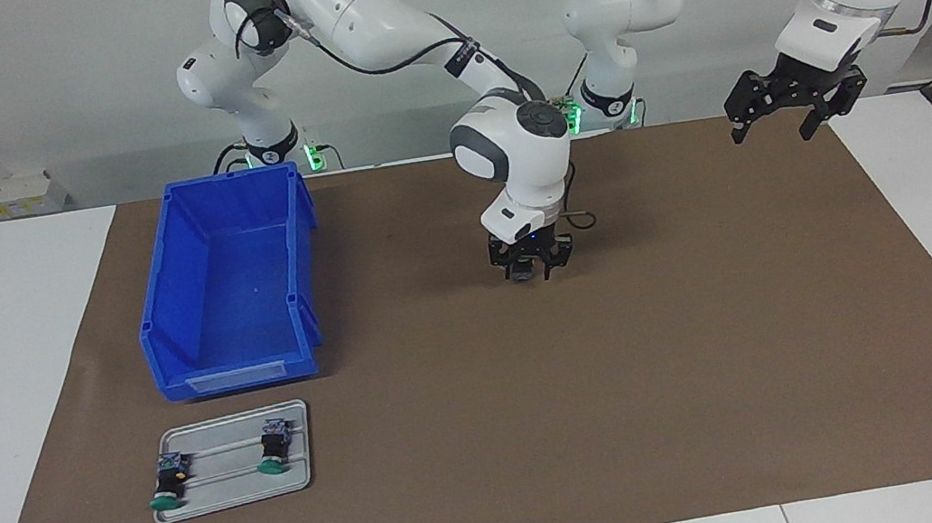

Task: Place and press button with both arms
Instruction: 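Lower the right gripper and grasp the green-capped part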

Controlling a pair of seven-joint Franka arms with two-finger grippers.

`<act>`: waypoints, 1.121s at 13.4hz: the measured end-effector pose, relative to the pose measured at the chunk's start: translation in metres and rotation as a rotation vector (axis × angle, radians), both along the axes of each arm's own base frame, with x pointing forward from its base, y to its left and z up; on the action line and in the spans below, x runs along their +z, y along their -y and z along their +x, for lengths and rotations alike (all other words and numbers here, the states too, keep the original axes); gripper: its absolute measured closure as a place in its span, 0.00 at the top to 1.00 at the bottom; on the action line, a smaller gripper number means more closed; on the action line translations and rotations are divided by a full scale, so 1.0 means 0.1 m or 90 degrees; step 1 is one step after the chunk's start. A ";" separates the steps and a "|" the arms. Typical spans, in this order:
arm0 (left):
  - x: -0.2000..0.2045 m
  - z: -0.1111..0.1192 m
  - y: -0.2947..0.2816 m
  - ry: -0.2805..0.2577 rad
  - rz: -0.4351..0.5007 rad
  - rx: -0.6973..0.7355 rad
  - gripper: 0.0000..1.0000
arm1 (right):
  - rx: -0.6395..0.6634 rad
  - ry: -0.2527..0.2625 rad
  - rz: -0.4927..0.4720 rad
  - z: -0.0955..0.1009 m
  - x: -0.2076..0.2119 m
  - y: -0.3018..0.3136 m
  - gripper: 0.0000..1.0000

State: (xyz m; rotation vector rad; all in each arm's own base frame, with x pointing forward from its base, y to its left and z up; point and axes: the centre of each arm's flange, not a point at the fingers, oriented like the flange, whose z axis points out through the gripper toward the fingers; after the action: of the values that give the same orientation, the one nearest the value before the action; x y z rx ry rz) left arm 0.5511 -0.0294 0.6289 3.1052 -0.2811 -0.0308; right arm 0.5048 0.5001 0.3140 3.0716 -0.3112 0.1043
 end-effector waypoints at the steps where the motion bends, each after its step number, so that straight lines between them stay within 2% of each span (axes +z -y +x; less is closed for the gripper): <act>1: 0.00 0.00 0.00 0.000 0.000 0.000 1.00 | 0.000 -0.001 -0.001 -0.01 0.00 0.01 0.71; 7: 0.00 0.00 0.00 0.000 0.000 0.000 1.00 | -0.006 -0.015 0.020 -0.07 0.02 -0.04 0.67; 14: 0.00 0.00 0.00 0.000 0.000 0.000 1.00 | -0.007 -0.019 0.016 -0.09 -0.05 -0.01 0.62; 15: 0.00 0.00 0.00 0.000 0.000 0.000 1.00 | -0.007 -0.020 0.015 -0.10 -0.06 0.00 0.59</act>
State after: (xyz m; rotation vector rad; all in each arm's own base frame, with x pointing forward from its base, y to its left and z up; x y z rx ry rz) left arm 0.5511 -0.0294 0.6289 3.1052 -0.2809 -0.0308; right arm 0.4952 0.5000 0.3082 3.0914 -0.3308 0.0516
